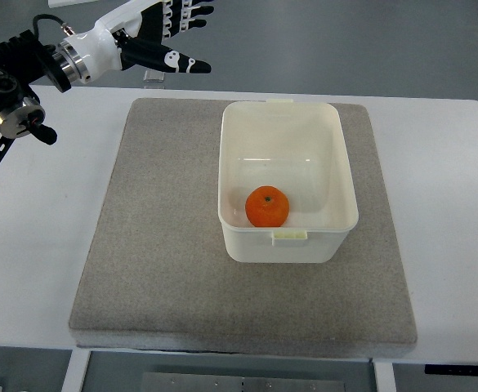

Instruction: Put orange in box with left hand

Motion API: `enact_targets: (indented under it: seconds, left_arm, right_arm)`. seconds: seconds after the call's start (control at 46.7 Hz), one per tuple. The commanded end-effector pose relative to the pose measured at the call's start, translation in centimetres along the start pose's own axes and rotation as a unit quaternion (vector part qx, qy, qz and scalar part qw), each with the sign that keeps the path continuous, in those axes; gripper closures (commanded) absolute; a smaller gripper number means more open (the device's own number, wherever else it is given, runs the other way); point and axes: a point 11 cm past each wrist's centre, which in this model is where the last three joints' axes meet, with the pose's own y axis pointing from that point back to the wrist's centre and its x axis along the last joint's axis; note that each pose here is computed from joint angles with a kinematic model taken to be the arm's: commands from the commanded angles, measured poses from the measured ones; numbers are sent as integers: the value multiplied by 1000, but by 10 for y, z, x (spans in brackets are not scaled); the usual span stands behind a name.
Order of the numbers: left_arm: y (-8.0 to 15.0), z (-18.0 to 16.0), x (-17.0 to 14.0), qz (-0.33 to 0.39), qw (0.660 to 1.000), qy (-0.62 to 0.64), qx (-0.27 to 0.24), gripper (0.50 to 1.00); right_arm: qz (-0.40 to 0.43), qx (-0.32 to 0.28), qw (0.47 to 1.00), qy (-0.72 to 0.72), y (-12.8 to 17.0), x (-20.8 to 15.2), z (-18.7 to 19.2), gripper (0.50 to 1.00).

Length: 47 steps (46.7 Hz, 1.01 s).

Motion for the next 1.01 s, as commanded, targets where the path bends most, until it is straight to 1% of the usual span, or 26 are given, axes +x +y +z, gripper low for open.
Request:
enact_targets:
  seconds: [0.0, 0.086, 0.193, 0.321, 0.471, 0.578, 0.685, 0.792, 0.984]
  left_arm:
    - [10, -20, 21, 32, 998, 43, 17, 500]
    - [22, -33, 36, 51, 995, 86, 24, 500]
    - [34, -42, 48, 50, 990, 130, 24, 500]
    - [49, -65, 60, 57, 981, 180, 48, 500]
    - [69, -85, 81, 109, 961, 244, 66, 500]
    - [81, -97, 91, 137, 948, 278, 75, 500]
    - [86, -105, 93, 149, 938, 302, 83, 500]
    - [87, -109, 92, 150, 932, 319, 90, 500]
    - [72, -112, 76, 131, 928, 336, 89, 500]
  right_arm:
    - [0, 0, 1000, 0, 0, 0, 0, 568]
    - [0, 0, 1000, 0, 0, 0, 0, 568]
    - [0, 0, 1000, 0, 0, 0, 0, 568]
    - [0, 0, 1000, 0, 0, 0, 0, 568]
    - [0, 0, 1000, 0, 0, 0, 0, 568]
    - [0, 0, 1000, 0, 0, 0, 0, 568]
    - [0, 0, 1000, 0, 0, 0, 0, 568]
    - [0, 0, 1000, 0, 0, 0, 0, 568]
    - [0, 0, 1000, 0, 0, 0, 0, 568]
